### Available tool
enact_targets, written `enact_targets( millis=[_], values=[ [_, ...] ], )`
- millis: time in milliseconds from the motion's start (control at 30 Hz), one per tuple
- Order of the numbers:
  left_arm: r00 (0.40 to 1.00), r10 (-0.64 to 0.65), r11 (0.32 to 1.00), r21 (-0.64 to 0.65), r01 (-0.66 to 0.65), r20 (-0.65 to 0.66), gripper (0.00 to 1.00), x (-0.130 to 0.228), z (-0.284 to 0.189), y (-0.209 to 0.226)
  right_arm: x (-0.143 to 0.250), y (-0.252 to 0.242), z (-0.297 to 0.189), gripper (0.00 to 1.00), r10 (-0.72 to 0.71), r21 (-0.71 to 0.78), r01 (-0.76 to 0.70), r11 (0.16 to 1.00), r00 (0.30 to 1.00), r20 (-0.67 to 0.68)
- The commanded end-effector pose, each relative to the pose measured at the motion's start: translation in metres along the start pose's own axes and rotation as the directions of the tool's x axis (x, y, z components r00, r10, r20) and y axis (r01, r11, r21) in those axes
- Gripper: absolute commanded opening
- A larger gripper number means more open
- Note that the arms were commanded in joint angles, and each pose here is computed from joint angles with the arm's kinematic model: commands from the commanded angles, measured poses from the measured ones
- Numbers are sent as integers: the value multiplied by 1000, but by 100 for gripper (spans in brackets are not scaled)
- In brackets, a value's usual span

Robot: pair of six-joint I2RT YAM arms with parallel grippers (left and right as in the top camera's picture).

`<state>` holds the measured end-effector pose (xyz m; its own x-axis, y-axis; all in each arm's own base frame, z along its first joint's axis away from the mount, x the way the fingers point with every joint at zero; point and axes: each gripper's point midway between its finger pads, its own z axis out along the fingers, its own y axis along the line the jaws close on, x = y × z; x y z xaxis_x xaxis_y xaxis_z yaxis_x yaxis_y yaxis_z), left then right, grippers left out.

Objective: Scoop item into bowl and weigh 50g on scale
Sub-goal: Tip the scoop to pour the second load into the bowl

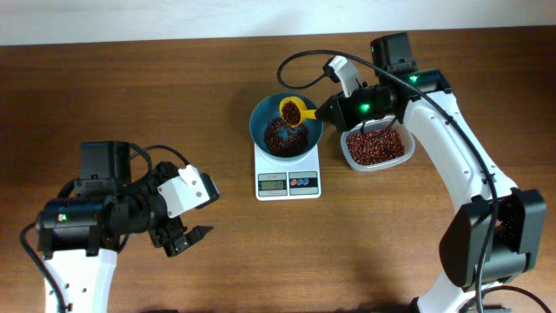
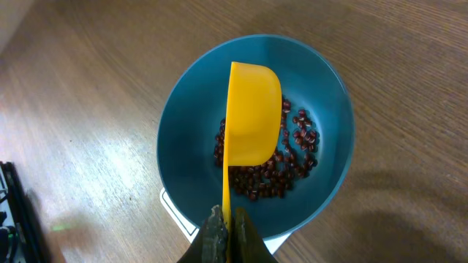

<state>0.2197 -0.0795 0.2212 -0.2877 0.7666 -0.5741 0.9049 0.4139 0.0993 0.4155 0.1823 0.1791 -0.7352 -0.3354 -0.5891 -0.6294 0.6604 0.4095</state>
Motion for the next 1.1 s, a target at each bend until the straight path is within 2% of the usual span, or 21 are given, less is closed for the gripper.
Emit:
enact_targets(
  millis=[0, 133, 333, 700, 1067],
  values=[
    [1000, 25, 999, -24, -25, 12, 99, -4, -7, 2, -8, 4, -4, 4, 16, 7, -16, 1000, 1000, 14],
    [1000, 25, 999, -24, -25, 13, 98, -5, -7, 2, -1, -9, -4, 4, 20, 83, -18, 996, 1000, -16],
    [1000, 25, 999, -24, -25, 13, 98, -5, -7, 2, -7, 7, -1, 4, -3, 43, 4, 999, 1000, -6],
    [1000, 25, 999, -24, -25, 13, 98, -5, -7, 2, -9, 1, -7, 4, -61, 209, 67, 976, 997, -38],
    [1000, 25, 999, -24, -25, 12, 98, -4, -7, 2, -12, 10, -9, 4, -98, 249, 107, 963, 994, -46]
  ],
)
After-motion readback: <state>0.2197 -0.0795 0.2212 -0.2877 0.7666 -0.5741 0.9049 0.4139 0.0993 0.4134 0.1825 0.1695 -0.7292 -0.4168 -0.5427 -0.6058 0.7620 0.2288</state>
